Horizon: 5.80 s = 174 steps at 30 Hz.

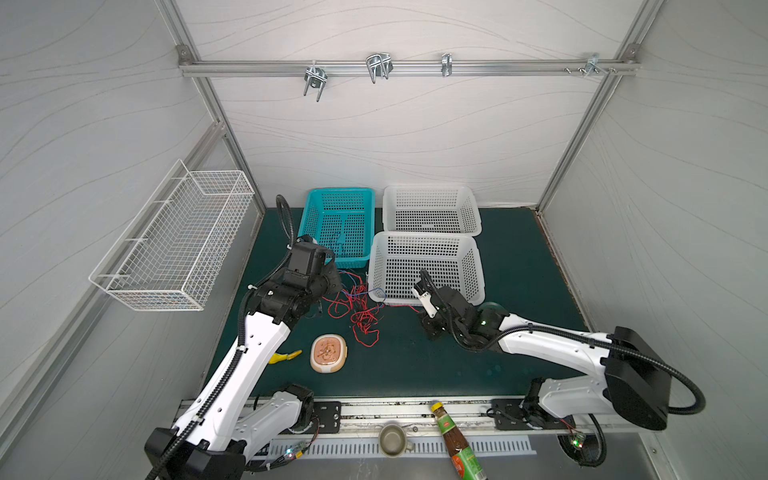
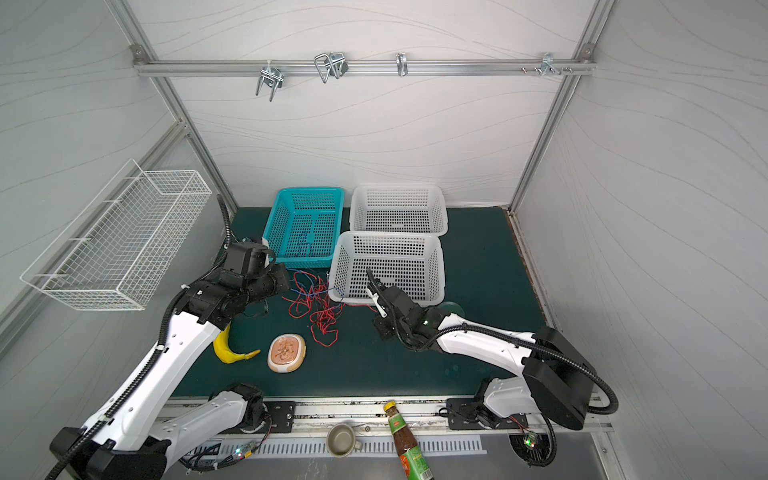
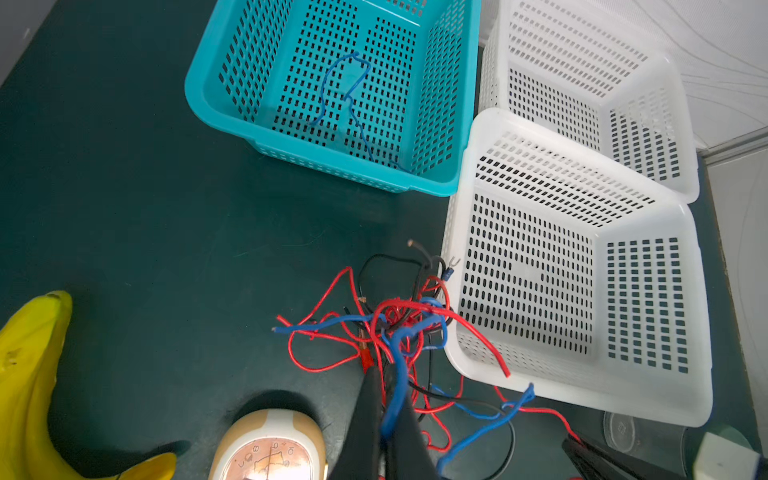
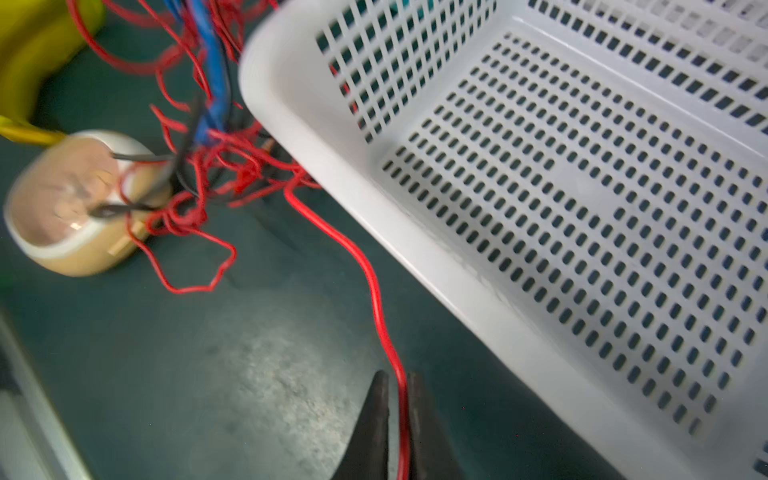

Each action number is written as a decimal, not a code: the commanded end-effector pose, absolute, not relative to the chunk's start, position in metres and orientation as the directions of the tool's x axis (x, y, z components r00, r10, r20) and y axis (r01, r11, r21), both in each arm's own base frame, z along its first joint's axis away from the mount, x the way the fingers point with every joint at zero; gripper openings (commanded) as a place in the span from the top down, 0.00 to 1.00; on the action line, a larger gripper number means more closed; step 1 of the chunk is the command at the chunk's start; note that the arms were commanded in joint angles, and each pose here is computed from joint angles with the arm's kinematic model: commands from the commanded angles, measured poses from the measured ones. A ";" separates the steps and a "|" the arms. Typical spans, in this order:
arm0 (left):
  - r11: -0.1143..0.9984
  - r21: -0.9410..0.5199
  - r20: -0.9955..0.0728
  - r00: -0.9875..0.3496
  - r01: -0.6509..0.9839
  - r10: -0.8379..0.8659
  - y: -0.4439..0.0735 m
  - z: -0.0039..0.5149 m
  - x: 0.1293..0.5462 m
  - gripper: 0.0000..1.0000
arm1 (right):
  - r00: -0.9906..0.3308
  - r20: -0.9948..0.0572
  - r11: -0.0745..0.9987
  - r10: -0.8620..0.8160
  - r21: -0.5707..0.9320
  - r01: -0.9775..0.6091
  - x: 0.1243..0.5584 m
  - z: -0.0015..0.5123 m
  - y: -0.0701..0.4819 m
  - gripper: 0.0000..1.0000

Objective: Untangle the cables

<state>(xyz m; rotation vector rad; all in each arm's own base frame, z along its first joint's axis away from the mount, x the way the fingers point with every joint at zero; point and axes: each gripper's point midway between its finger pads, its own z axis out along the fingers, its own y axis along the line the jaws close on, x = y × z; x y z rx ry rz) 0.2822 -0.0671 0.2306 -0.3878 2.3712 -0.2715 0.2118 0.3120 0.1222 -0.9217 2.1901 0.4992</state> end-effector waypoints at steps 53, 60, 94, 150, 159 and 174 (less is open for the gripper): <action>0.904 -0.353 -0.603 -0.680 -0.241 -0.417 -0.068 0.216 0.287 0.44 | -0.143 -0.940 0.236 -0.311 0.070 -0.969 0.209 0.211 0.483 1.00; 0.899 -0.315 -0.678 -0.591 -0.305 -0.438 -0.043 0.223 0.279 0.23 | -0.158 -0.944 0.238 -0.291 0.089 -0.967 0.212 0.222 0.469 1.00; 0.842 -0.527 -0.755 -0.519 0.117 -0.400 -0.102 0.224 0.282 0.54 | -0.204 -0.959 0.131 -0.194 0.181 -0.975 0.199 0.265 0.459 1.00; 0.905 -0.424 -0.708 -0.624 0.002 -0.331 -0.097 0.175 0.307 0.81 | -0.173 -0.974 0.446 -0.145 0.091 -0.890 0.228 0.264 0.394 1.00; 0.859 -0.492 -0.763 -0.546 0.141 -0.347 -0.113 0.230 0.304 0.46 | -0.145 -0.977 0.386 -0.154 0.076 -0.919 0.224 0.277 0.408 1.00; 0.839 -0.516 -0.798 -0.452 0.171 -0.399 -0.106 0.266 0.293 0.38 | -0.058 -0.996 0.246 -0.070 0.039 -0.968 0.207 0.332 0.424 1.00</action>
